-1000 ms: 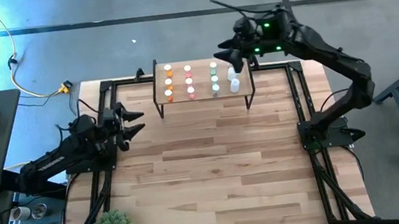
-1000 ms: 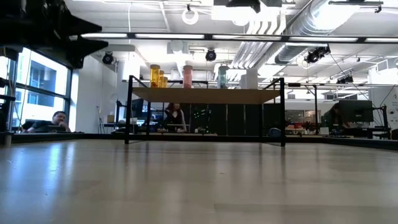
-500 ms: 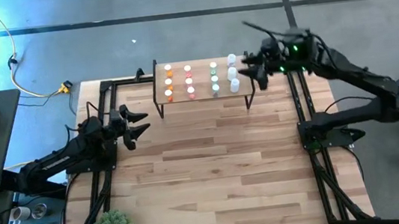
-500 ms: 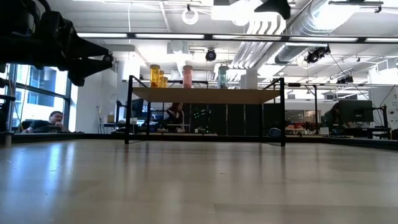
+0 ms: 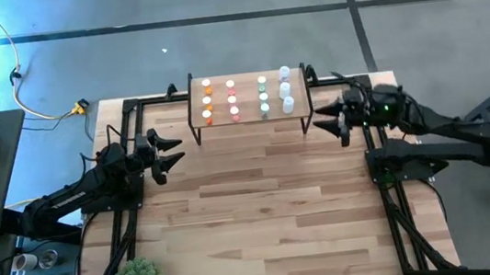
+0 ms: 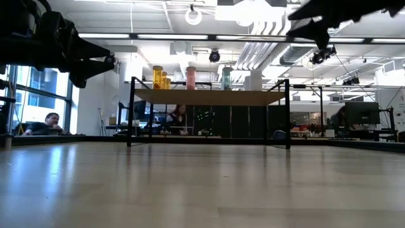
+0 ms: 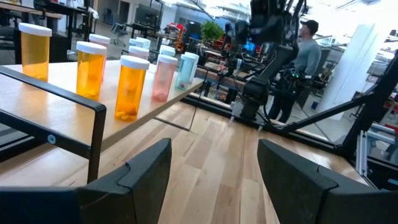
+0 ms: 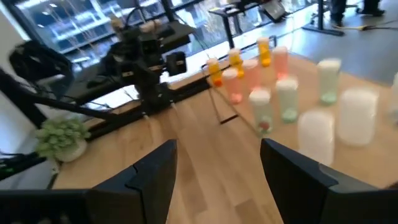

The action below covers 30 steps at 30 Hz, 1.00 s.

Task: Pick and place medicine bottles onto shelf by color
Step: Return to Home Position

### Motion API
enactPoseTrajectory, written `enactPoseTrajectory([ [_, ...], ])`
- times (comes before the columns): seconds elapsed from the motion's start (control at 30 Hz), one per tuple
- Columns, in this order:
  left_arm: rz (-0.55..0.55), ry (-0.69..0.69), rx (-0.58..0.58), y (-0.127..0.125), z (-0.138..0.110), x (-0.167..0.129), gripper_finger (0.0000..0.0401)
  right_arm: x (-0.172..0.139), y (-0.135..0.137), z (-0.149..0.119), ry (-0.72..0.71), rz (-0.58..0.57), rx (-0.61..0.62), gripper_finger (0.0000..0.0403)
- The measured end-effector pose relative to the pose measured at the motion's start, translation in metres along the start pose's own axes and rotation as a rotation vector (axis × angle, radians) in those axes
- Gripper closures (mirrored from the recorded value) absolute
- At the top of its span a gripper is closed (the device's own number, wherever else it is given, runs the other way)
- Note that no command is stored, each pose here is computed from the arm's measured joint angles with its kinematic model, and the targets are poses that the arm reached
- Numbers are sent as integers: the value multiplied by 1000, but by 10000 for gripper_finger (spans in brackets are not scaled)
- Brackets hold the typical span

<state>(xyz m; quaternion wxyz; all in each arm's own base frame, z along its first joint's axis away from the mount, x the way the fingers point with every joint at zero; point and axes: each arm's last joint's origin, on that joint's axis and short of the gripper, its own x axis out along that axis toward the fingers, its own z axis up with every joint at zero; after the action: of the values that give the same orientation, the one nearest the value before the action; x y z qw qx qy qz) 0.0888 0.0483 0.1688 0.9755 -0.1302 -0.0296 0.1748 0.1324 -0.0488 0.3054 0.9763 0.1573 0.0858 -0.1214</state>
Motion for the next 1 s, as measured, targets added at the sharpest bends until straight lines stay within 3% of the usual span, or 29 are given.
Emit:
enactPoseTrajectory([
  [0.43,0,0,0,0,0,0,172,-9,-16,-94,-134,110,145,181],
  [0.63,-1,0,0,0,0,0,172,-11,-22,-115,-163,88,201,181],
  [1.0,-1,-1,1,0,0,0,172,-17,-23,-130,-173,121,197,181],
])
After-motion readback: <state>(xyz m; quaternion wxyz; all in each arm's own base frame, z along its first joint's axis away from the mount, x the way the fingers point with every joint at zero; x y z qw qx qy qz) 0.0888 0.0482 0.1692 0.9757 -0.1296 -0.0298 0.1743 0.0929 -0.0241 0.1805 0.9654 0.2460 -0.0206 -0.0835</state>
